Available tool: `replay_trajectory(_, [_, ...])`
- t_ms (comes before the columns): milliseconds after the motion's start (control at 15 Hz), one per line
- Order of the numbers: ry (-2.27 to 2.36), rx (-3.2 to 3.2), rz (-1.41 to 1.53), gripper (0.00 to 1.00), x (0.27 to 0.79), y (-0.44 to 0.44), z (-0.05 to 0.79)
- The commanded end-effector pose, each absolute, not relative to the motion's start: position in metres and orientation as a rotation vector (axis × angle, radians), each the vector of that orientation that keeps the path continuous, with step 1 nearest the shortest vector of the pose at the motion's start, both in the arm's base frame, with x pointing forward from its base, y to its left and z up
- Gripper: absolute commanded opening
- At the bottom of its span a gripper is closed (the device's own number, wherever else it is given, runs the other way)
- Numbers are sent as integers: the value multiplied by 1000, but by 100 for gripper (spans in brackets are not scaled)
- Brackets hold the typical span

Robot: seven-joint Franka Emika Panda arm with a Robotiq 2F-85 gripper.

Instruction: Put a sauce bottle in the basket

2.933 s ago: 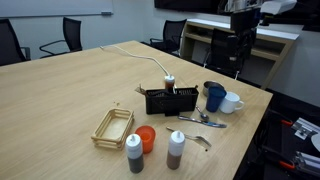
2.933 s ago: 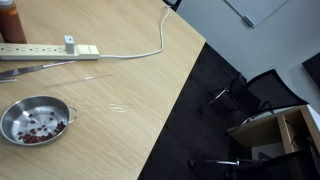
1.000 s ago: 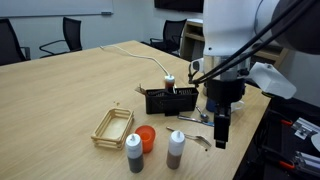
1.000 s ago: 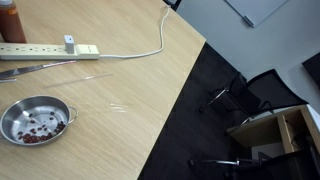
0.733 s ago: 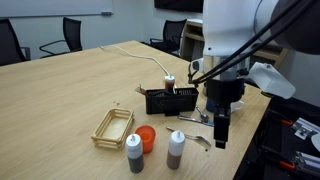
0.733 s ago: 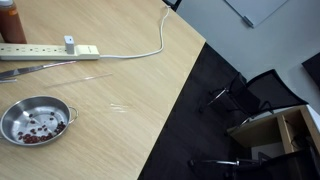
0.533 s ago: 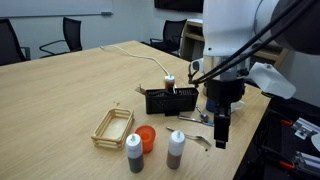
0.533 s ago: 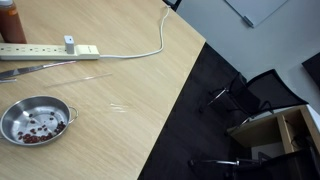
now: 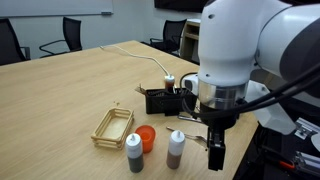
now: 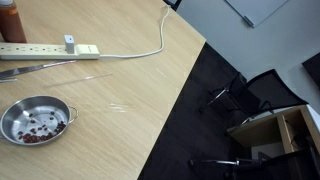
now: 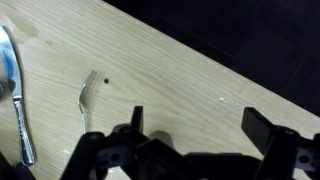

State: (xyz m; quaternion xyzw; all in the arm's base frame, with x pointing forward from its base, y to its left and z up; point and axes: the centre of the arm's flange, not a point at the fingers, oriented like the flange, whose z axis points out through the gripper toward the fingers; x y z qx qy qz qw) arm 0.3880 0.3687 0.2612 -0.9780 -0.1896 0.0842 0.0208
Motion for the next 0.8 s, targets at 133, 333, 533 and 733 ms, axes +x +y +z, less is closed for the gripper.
replay_trajectory(133, [-590, -3158, 60, 100, 419, 398, 223])
replay_trajectory(333, [-542, -3218, -59, 100, 435, 400, 220])
replay_trajectory(533, [-492, -3243, -149, 100, 443, 401, 221])
replay_trajectory(733, [-442, -3242, -143, 100, 444, 400, 221])
